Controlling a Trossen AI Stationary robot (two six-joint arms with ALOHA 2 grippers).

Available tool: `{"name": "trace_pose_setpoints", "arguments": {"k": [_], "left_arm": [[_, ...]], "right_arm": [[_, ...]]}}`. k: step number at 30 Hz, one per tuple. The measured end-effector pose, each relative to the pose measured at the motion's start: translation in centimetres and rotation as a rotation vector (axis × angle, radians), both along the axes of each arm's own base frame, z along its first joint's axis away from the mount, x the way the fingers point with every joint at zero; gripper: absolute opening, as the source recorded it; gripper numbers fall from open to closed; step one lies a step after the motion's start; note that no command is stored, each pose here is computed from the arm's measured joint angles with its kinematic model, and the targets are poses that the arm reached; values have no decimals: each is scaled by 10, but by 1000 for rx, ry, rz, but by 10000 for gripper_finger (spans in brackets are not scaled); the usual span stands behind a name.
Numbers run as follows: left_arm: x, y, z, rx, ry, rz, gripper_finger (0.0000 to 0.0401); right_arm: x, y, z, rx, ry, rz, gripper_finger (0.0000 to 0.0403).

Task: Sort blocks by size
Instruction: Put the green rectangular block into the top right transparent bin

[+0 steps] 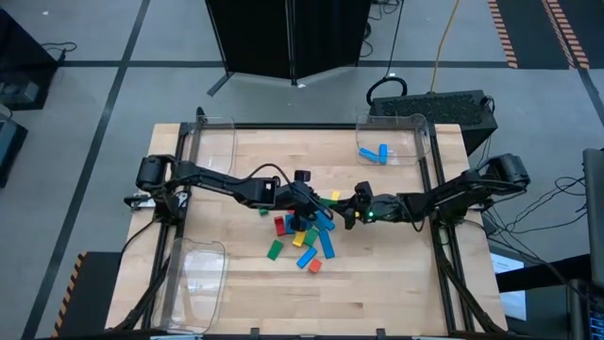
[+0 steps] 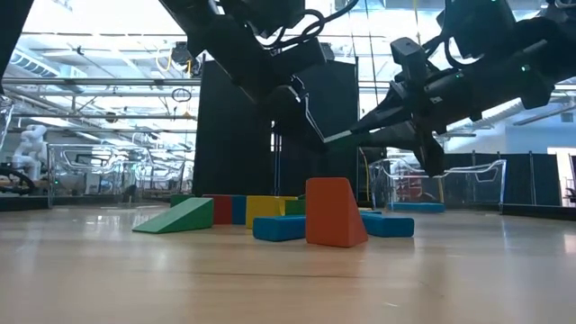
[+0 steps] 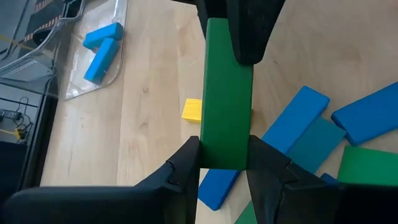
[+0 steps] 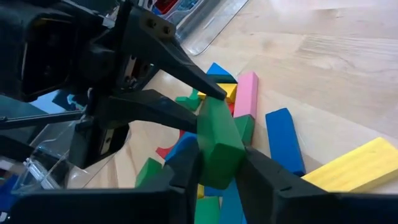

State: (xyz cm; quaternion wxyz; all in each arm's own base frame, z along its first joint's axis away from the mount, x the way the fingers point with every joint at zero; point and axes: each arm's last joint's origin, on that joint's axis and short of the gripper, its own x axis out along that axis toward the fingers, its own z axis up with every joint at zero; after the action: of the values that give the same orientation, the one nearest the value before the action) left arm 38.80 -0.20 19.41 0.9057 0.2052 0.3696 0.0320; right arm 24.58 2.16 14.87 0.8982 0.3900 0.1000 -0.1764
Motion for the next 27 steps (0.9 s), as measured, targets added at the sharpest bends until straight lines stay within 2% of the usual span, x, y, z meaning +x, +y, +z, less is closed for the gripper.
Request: {"name": "trace_pose_setpoints", "arguments": {"k": [5, 15, 19, 27], "left_arm": [[0, 0, 0, -1, 2, -1, 103], [-4, 0, 3, 4, 26, 9, 191], [-10, 0, 9, 0, 54, 6, 197], [-13, 6, 14, -110, 46, -46, 198]], "right_arm": [[0, 0, 0, -1, 2, 3, 68], [-3, -4, 6, -49, 11, 3, 64], [-9, -9, 12, -70, 31, -11, 64], [-27, -21, 33, -175, 75, -46, 64]]}}
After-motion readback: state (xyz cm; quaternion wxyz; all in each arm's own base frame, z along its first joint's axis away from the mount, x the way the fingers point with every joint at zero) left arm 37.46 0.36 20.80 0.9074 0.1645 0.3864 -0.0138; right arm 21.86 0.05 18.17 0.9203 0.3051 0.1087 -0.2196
